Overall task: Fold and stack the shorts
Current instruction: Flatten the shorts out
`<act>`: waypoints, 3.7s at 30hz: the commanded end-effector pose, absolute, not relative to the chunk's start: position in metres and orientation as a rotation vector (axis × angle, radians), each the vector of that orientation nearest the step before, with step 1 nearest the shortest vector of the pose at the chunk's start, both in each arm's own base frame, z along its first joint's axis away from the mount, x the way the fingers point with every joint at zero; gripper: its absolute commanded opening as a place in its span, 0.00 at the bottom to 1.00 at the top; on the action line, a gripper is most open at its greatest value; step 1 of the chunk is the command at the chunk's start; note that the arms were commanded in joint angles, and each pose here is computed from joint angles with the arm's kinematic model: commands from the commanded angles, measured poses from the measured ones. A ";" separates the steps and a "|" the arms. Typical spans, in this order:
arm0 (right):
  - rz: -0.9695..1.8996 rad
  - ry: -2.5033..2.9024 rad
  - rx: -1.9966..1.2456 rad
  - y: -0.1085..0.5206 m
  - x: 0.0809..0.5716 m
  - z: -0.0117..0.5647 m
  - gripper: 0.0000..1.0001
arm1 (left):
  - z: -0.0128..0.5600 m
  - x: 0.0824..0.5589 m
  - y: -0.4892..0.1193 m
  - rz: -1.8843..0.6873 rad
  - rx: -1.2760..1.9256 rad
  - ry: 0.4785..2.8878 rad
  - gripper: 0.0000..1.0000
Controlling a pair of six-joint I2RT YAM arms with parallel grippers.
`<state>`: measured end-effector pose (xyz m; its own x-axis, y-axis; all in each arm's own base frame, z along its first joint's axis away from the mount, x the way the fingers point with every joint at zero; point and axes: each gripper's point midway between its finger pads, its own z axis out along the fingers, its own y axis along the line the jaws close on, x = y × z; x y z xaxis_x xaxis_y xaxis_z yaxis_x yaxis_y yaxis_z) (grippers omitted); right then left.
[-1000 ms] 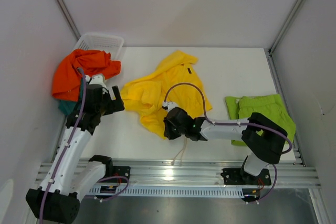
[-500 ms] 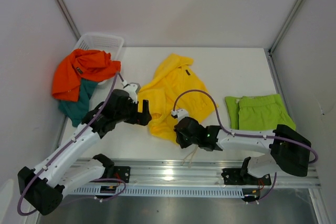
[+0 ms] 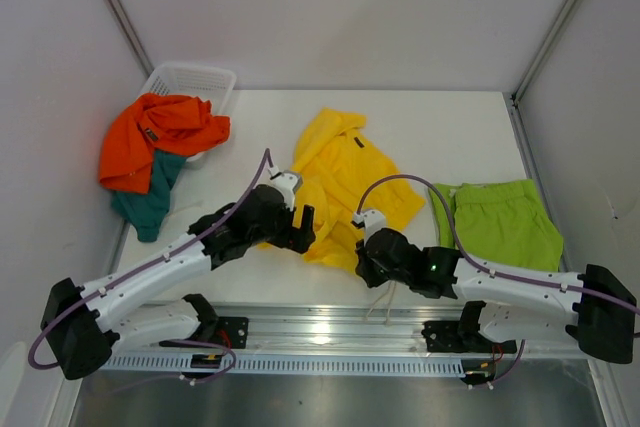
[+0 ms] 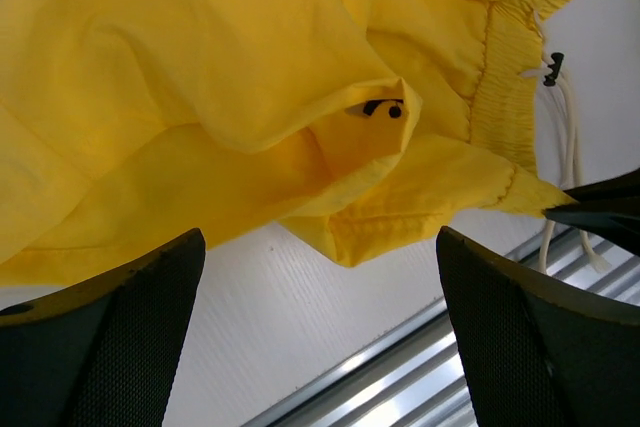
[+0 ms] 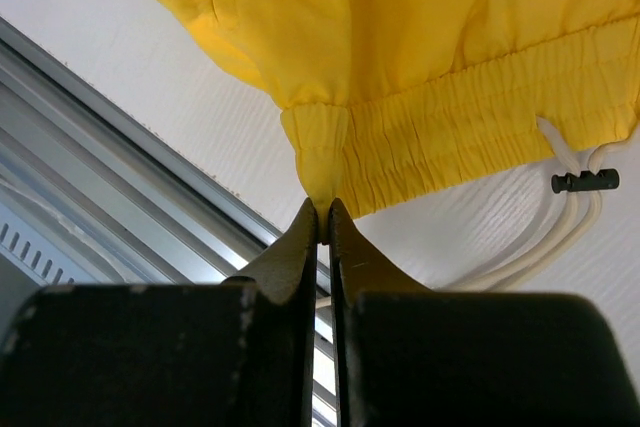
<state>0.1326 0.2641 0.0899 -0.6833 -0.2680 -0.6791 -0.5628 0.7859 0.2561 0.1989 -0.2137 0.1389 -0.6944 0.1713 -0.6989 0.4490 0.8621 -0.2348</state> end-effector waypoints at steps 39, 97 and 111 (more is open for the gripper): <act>0.654 2.314 -0.603 0.246 0.127 0.110 0.00 | 0.143 0.231 -0.250 -0.718 0.442 2.247 0.00; 0.914 1.638 -0.220 0.123 0.117 0.501 0.00 | 0.590 0.208 0.022 -0.347 -0.498 1.205 0.00; 1.238 1.457 -0.450 0.149 0.074 0.534 0.00 | 0.607 0.176 0.009 -0.369 -0.439 1.068 0.00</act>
<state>0.0846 0.1555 0.5012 -0.3126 0.2484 -0.9168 -0.7703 0.4985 0.3977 0.2243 0.0188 0.5584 0.2512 -0.5492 -0.7970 0.0009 0.8236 -0.5672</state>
